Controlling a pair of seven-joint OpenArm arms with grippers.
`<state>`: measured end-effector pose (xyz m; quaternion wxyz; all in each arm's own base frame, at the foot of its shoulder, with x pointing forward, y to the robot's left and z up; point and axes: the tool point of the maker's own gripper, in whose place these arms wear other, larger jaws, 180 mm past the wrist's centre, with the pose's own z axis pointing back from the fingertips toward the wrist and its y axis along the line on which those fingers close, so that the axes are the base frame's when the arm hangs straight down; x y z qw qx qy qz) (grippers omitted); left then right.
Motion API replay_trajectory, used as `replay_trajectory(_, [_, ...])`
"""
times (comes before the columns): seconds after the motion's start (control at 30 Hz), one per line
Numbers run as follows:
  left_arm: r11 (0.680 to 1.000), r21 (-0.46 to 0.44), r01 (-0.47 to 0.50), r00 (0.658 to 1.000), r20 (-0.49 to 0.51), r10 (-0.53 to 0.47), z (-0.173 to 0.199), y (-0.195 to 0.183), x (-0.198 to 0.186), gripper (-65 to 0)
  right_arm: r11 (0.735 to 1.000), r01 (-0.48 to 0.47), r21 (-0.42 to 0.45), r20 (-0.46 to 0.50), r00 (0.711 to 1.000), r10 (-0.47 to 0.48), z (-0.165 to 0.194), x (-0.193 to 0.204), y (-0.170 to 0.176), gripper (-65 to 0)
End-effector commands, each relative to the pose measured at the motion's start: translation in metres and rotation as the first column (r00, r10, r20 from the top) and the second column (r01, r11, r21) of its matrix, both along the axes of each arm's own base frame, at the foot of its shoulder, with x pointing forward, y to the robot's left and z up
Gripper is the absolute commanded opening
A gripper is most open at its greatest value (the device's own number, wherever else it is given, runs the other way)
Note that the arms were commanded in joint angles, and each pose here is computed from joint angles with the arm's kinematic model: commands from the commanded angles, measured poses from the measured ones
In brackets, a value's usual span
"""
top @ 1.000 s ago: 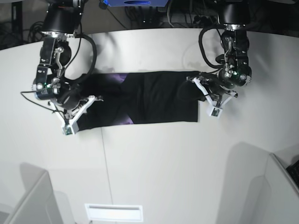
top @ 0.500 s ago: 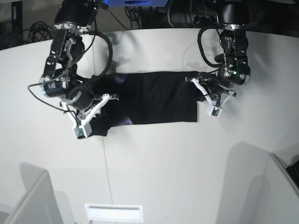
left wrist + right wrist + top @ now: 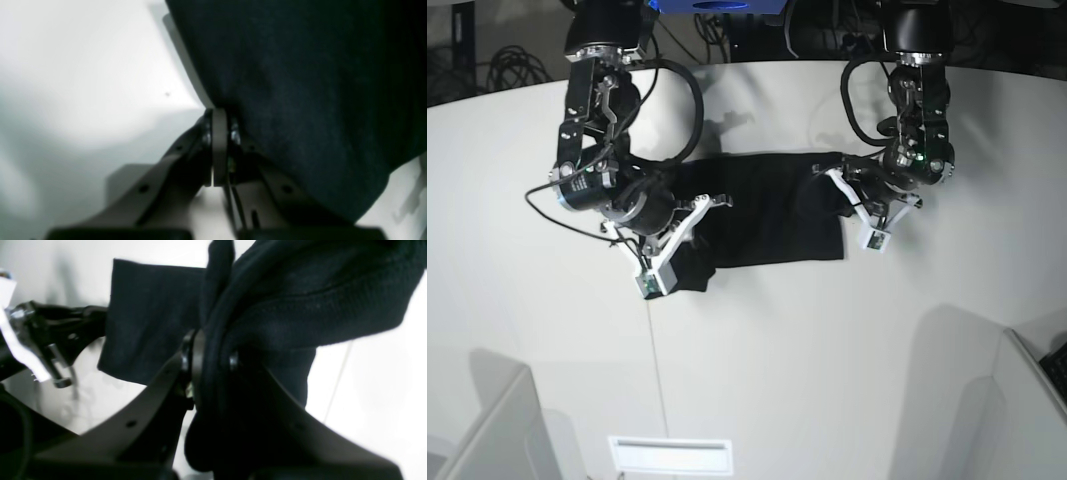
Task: Fold the T-shirt properly
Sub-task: 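Grasp both strip ends and fold them together toward the middle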
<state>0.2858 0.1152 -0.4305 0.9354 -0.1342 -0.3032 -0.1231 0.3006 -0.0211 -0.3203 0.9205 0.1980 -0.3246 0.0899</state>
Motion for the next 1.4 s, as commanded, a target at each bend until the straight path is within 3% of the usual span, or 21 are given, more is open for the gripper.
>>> replay_trajectory(0.0, [0.999,0.000,0.035,0.999,-0.016,-0.035,-0.001,-0.010,-0.003,-65.0,0.999,0.004,0.033,0.065,0.998,-0.006,0.017,0.010,0.005,-65.0])
replay_trajectory(0.23, [0.996,-0.034,0.080,0.997,0.000,-0.081,0.004,-0.038,0.002,-65.0,0.999,0.008,0.038,0.073,0.997,-0.011,0.018,0.011,0.005,-65.0])
replay_trajectory(0.53, [0.996,-0.030,0.080,0.997,0.015,-0.079,0.009,-0.037,0.009,-65.0,0.999,0.003,0.042,0.080,0.997,-0.006,0.020,0.011,0.007,-65.0])
replay_trajectory(0.73, [0.997,-0.028,0.079,0.997,0.017,-0.078,0.010,-0.036,0.010,-65.0,0.994,-0.102,0.045,0.101,0.990,0.097,0.025,0.002,0.040,-65.0])
replay_trajectory(1.07, [0.997,-0.023,0.070,0.997,0.020,-0.070,0.011,-0.031,0.010,-65.0,0.984,-0.153,0.088,0.092,0.985,0.145,0.024,-0.010,0.078,-65.0])
replay_trajectory(1.37, [0.997,-0.011,0.070,0.997,0.012,-0.070,0.008,-0.025,0.006,-65.0,0.989,-0.076,0.125,0.091,0.994,0.065,0.005,0.005,0.078,-65.0])
